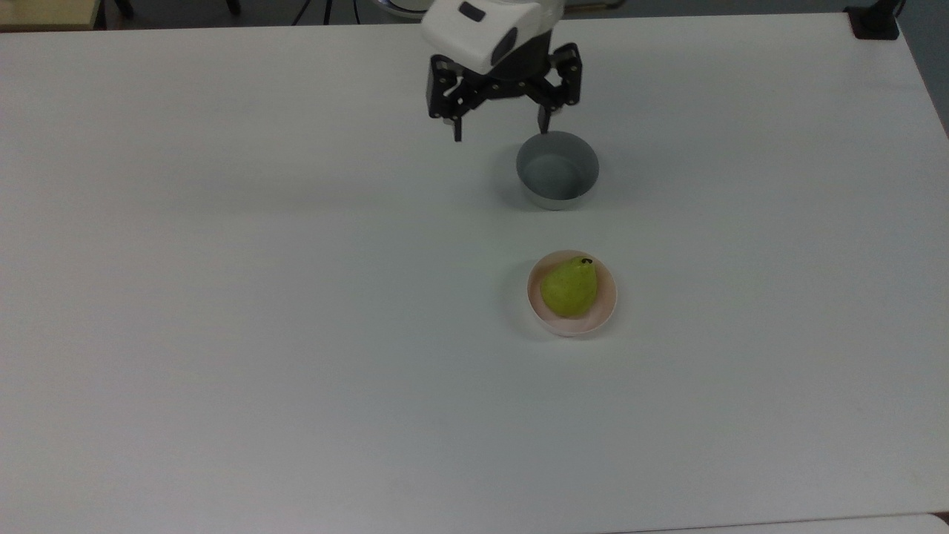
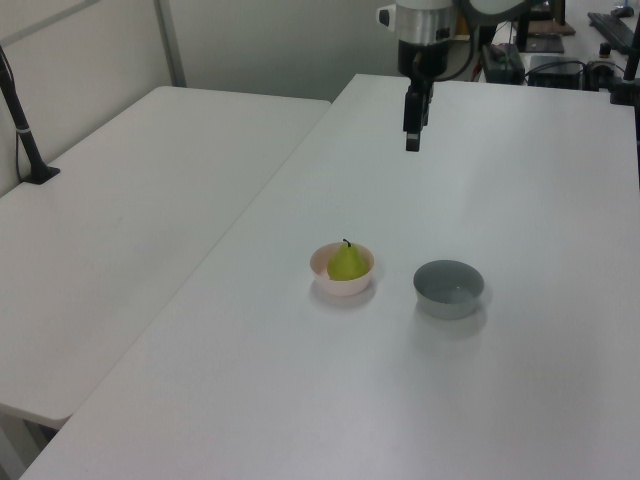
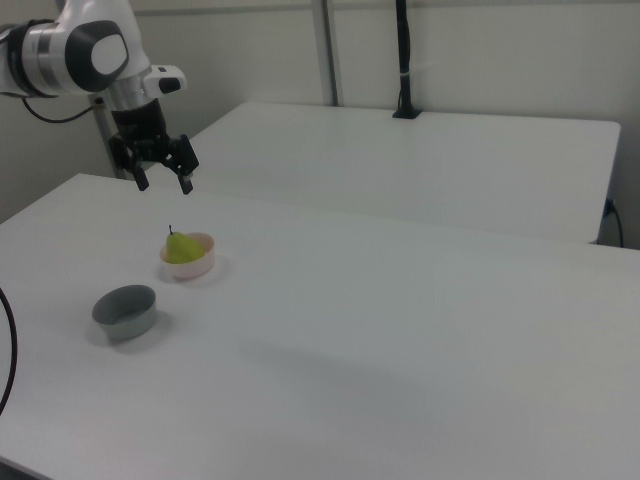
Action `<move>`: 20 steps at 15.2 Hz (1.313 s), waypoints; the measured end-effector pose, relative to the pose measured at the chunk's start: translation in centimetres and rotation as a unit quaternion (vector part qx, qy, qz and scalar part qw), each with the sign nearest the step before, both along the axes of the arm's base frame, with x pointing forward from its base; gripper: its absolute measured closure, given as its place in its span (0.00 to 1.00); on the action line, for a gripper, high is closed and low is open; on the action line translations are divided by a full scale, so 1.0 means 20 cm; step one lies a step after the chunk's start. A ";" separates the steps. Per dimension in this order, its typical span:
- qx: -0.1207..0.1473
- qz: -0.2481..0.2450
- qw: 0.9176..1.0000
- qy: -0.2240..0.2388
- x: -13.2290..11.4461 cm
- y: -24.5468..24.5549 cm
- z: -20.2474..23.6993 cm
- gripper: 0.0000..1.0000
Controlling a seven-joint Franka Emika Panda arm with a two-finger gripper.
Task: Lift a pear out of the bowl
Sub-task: 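Move the open gripper over the green pear in the pink bowl, then lower the gripper around the pear and close on it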
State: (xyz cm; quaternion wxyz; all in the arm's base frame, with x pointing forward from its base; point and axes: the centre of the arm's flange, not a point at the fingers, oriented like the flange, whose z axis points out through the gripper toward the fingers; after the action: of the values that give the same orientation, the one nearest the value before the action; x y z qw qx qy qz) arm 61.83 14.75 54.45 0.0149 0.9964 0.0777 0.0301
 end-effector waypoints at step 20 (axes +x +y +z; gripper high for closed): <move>-0.030 0.009 0.999 -0.039 0.22 0.52 -0.80 0.00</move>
State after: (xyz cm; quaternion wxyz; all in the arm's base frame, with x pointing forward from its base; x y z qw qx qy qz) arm 66.16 25.17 38.39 0.0471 0.9928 0.0872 0.0670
